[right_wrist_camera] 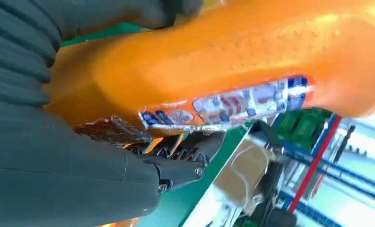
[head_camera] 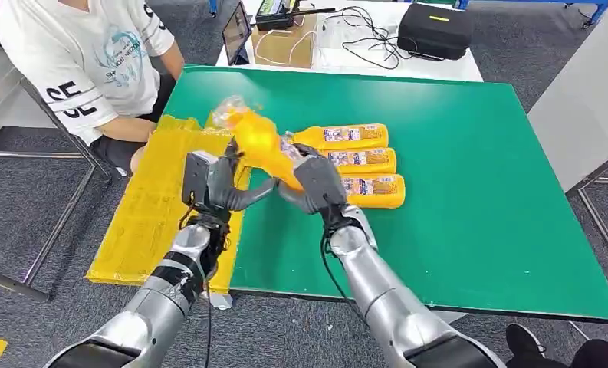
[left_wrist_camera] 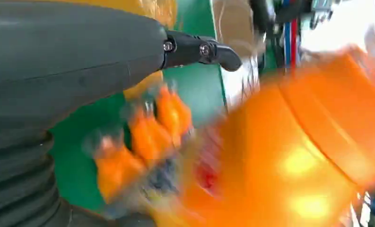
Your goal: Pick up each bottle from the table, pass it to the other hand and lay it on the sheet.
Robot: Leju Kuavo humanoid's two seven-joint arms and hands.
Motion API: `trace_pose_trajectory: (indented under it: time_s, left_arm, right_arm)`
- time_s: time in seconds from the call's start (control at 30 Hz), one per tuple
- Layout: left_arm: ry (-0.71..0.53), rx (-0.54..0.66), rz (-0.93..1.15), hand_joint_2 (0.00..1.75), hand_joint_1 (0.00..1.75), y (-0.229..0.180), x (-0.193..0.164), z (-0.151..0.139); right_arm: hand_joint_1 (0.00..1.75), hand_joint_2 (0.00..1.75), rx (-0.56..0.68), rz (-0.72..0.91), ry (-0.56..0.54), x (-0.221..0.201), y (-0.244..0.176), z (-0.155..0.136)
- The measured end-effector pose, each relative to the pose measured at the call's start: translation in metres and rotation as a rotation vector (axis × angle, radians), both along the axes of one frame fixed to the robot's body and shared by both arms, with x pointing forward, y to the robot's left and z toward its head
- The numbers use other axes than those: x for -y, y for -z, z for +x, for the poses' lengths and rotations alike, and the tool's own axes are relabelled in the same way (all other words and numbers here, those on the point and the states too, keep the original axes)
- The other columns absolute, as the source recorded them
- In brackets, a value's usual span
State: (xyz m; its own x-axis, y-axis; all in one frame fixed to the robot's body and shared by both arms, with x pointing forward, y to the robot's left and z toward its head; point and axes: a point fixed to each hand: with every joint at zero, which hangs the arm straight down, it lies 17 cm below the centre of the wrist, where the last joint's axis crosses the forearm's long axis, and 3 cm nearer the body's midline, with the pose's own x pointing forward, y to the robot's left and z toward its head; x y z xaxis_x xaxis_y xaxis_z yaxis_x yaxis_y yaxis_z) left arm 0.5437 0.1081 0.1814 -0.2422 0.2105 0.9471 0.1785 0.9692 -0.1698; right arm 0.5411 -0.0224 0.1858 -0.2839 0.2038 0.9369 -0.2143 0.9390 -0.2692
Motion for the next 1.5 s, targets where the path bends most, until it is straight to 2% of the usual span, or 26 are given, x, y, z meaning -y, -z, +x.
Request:
trace_pose_trajectory:
  time_s: [0.27, 0.63, 0.87, 0.9, 0.93, 0.97, 1.1, 1.5]
  left_arm:
    - [0.107, -0.005, -0.182, 1.75, 0.0, -0.022, 0.012, -0.003]
    - [0.113, 0.019, -0.216, 1.75, 0.0, -0.034, 0.011, -0.004]
    - [0.11, 0.045, -0.226, 1.75, 0.0, -0.043, 0.009, -0.006]
    - [0.109, 0.047, -0.227, 1.75, 1.75, -0.043, 0.009, -0.007]
    - [0.109, 0.049, -0.228, 1.75, 1.75, -0.043, 0.009, -0.007]
    - [0.109, 0.05, -0.228, 1.75, 1.75, -0.043, 0.008, -0.008]
    - [0.117, 0.05, -0.226, 1.75, 1.75, -0.043, 0.01, -0.009]
    - [0.07, 0.035, -0.216, 1.75, 1.75, -0.034, 0.0, -0.008]
  right_arm:
    - [1.75, 1.75, 0.002, -0.008, -0.066, -0.027, 0.001, -0.011]
    - [1.75, 1.75, 0.002, -0.016, -0.095, -0.035, 0.006, -0.018]
    - [1.75, 1.75, -0.006, -0.05, -0.158, -0.053, 0.017, -0.033]
    - [1.48, 1.75, -0.005, -0.054, -0.162, -0.054, 0.018, -0.034]
    - [0.07, 1.75, -0.005, -0.058, -0.163, -0.055, 0.018, -0.034]
    - [0.0, 1.75, -0.005, -0.067, -0.164, -0.056, 0.019, -0.034]
    - [0.0, 1.75, -0.001, -0.105, -0.153, -0.057, 0.025, -0.038]
    - [0.0, 1.75, -0.034, -0.074, -0.108, -0.043, 0.039, -0.039]
